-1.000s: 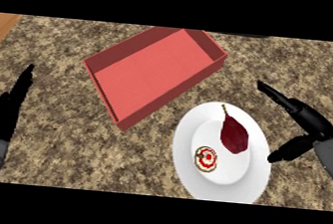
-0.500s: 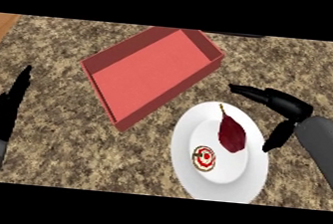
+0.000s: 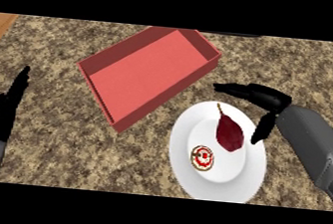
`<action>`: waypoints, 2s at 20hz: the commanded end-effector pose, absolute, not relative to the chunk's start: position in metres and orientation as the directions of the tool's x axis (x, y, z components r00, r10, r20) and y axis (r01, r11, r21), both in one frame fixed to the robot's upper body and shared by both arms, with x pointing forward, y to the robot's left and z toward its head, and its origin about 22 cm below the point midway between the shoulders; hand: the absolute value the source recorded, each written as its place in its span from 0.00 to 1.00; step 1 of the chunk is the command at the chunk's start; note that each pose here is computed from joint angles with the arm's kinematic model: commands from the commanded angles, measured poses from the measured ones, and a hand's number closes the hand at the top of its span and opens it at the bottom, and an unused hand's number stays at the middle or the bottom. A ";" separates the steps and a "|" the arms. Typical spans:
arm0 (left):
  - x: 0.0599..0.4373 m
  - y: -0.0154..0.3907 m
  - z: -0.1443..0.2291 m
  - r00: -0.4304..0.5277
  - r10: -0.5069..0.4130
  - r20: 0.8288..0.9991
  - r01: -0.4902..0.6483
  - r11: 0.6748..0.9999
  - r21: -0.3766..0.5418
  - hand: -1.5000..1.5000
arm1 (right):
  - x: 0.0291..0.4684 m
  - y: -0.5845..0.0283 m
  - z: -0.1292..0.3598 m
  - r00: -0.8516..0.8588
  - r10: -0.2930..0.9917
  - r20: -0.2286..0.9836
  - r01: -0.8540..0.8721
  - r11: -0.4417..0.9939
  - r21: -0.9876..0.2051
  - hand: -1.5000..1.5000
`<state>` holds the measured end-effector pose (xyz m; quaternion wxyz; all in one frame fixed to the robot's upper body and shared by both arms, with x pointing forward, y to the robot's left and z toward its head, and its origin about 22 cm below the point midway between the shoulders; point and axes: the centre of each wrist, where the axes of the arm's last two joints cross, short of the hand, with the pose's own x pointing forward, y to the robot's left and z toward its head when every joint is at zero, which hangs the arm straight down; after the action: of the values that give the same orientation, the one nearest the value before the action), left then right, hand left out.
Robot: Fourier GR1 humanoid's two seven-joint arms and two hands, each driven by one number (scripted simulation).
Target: Pick the pear from the plate and place it in the cardboard box
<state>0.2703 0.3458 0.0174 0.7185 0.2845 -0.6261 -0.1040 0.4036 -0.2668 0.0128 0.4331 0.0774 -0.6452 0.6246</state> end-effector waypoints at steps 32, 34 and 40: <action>0.269 0.360 0.024 0.215 -0.520 0.827 -0.223 0.798 0.560 0.50 | 0.374 -0.218 -0.018 -0.613 0.391 0.687 -0.712 0.103 -0.694 1.00; 0.272 0.354 0.020 0.230 -0.499 0.836 -0.238 0.804 0.545 0.50 | 0.381 -0.217 -0.016 -0.686 0.368 0.628 -0.599 0.205 -0.774 1.00; 0.254 0.355 -0.003 0.220 -0.509 0.832 -0.205 0.810 0.549 0.50 | 0.387 -0.198 -0.012 -0.713 0.385 0.586 -0.511 0.288 -0.810 1.00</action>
<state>0.2618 0.3546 0.0163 0.7226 0.2914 -0.6190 -0.0989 0.3871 -0.2120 -0.0089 0.3858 0.0643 -0.6795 0.6207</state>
